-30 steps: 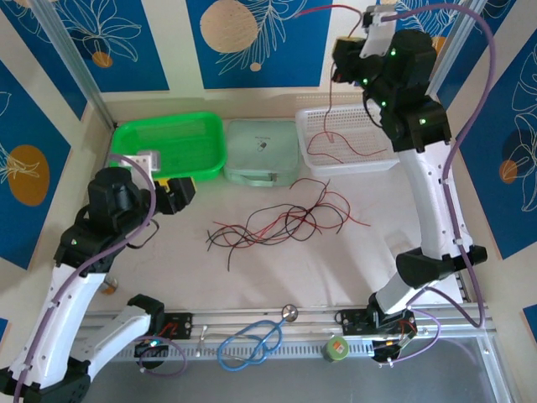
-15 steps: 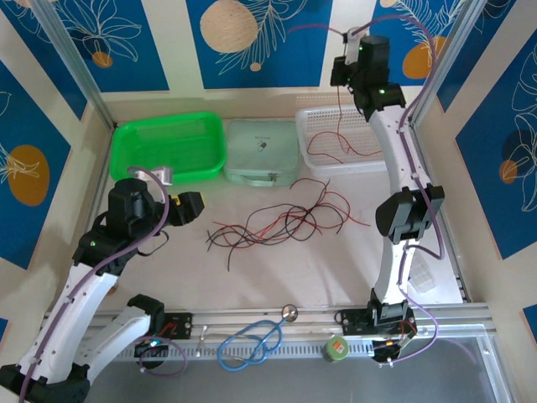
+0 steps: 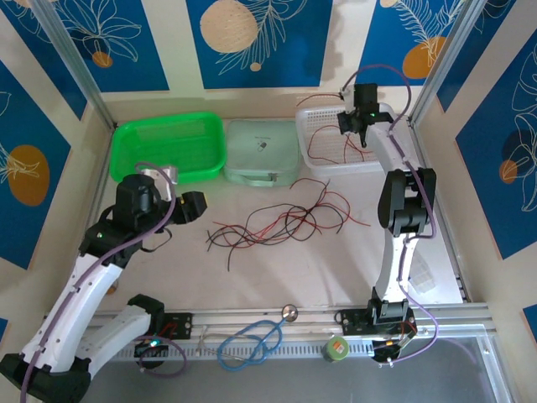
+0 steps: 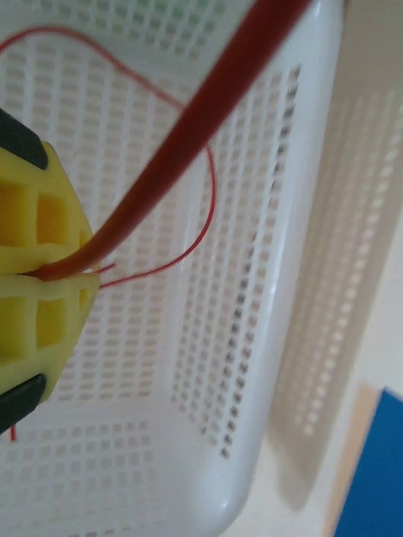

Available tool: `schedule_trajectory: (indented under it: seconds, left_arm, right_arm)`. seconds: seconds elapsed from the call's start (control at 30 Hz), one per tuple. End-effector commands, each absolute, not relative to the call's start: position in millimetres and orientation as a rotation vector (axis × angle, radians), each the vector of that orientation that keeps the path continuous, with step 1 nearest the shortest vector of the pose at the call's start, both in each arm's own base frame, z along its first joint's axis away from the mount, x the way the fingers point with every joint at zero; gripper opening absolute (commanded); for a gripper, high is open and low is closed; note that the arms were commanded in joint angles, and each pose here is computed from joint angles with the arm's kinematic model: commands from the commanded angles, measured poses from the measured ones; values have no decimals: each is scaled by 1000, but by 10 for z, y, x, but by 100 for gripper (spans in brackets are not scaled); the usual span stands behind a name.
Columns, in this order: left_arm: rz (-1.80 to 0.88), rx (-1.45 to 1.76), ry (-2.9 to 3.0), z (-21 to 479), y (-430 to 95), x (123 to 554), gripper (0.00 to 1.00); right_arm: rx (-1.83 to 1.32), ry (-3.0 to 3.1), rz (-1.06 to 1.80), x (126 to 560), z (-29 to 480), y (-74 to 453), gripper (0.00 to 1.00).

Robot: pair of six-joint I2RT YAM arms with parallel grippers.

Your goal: Untangle the cables

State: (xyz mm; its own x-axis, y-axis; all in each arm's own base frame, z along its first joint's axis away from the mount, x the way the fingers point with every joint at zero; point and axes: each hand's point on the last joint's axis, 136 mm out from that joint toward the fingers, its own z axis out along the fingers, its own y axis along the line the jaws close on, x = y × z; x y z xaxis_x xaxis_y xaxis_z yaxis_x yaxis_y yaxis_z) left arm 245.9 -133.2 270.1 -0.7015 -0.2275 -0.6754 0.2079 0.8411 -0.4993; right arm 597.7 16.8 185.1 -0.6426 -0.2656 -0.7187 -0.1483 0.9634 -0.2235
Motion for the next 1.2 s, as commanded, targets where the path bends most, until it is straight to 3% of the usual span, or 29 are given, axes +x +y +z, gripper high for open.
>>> schedule_trajectory:
  seconds: [0.0,0.23,0.57,0.73,0.9,1.03,1.17]
  left_arm:
    - [-706,12,2228,2841,-1319,2434,63]
    - [-719,15,2278,2767,-1356,2413,61]
    - [-696,20,2297,2779,-1343,2411,61]
    - [-697,14,2313,2754,-1361,2437,60]
    - [-707,25,2345,2702,-1423,2458,60]
    - [-712,44,2376,2631,-1507,2489,60]
    - [-717,111,2429,2518,-1673,2513,61]
  right_arm:
    - [-274,2439,-147,5866,1646,16,0]
    - [-290,2685,-77,5624,1296,106,0]
    - [-492,2781,-567,5577,929,-267,0]
    - [-498,2745,-652,5710,843,-322,0]
    - [-406,2733,-550,5752,917,-255,45]
    - [-306,2698,-364,5751,1188,-111,61]
    - [-206,2654,-236,5703,1534,-30,67]
